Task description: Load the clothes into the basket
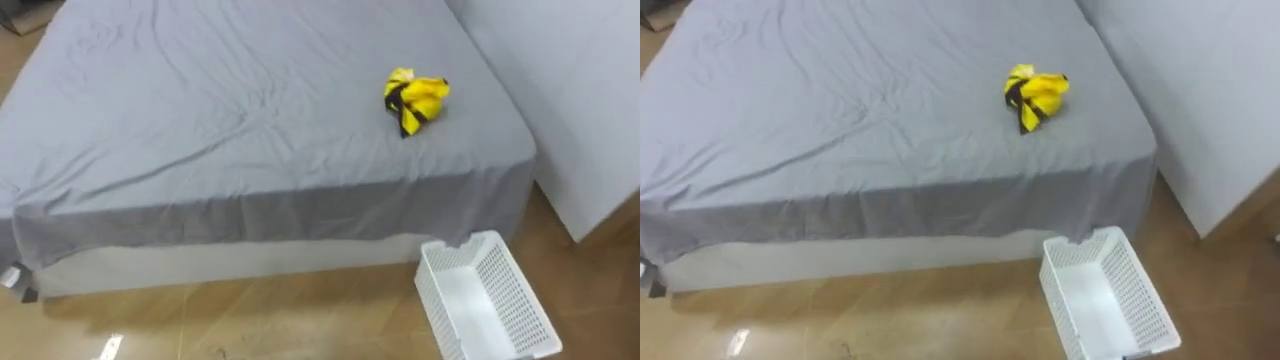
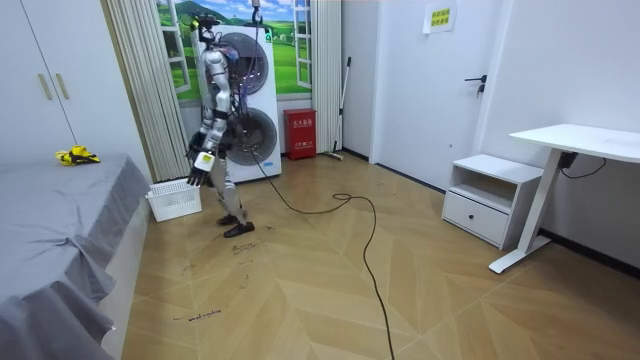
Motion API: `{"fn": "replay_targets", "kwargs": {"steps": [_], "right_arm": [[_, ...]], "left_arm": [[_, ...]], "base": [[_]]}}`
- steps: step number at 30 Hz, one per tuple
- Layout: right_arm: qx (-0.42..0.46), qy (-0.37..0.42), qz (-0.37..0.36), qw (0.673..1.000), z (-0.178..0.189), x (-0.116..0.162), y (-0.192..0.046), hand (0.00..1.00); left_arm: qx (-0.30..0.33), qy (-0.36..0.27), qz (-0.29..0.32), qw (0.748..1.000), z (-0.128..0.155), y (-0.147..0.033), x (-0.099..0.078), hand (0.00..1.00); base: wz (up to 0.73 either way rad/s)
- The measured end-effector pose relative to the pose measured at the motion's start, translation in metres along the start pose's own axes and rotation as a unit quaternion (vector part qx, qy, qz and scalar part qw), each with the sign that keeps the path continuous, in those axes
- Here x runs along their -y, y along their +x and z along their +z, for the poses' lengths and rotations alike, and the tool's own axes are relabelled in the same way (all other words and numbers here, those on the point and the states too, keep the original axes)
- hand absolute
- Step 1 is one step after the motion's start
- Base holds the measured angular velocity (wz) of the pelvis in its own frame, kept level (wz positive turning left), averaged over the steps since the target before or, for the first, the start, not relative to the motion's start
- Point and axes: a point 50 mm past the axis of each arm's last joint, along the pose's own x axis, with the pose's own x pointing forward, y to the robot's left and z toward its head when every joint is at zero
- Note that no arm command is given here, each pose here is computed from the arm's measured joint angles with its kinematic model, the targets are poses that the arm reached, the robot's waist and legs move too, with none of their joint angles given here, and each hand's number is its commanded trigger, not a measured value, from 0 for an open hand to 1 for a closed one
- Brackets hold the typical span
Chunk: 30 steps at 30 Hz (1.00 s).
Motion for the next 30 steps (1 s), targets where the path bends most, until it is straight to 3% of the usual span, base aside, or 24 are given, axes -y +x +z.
{"fn": "replay_targets", "kwargs": {"steps": [7, 15, 22, 30], "right_arm": [[0.048, -0.011, -0.006, 0.999, 0.013, -0.004, 0.0, 0.0], [0.156, -0.02, 0.062, 0.986, 0.064, -0.041, 0.002, 0.0], [0.2, -0.004, 0.049, 0.979, 0.085, -0.043, -0.005, 0.0], [0.267, 0.014, 0.055, 0.962, 0.117, -0.043, -0.017, 0.0]], "left_arm": [[-0.018, 0.022, -0.017, 0.999, -0.008, -0.002, 0.008, 0.0], [-0.029, 0.034, 0.002, 0.999, -0.02, -0.009, -0.01, 0.0], [0.01, 0.026, -0.005, 1.0, -0.004, -0.007, -0.005, 0.0], [-0.013, 0.017, 0.017, 1.0, -0.02, -0.014, -0.018, 0.0]], "base": [[0.26], [-0.07], [-0.07], [-0.18]]}}
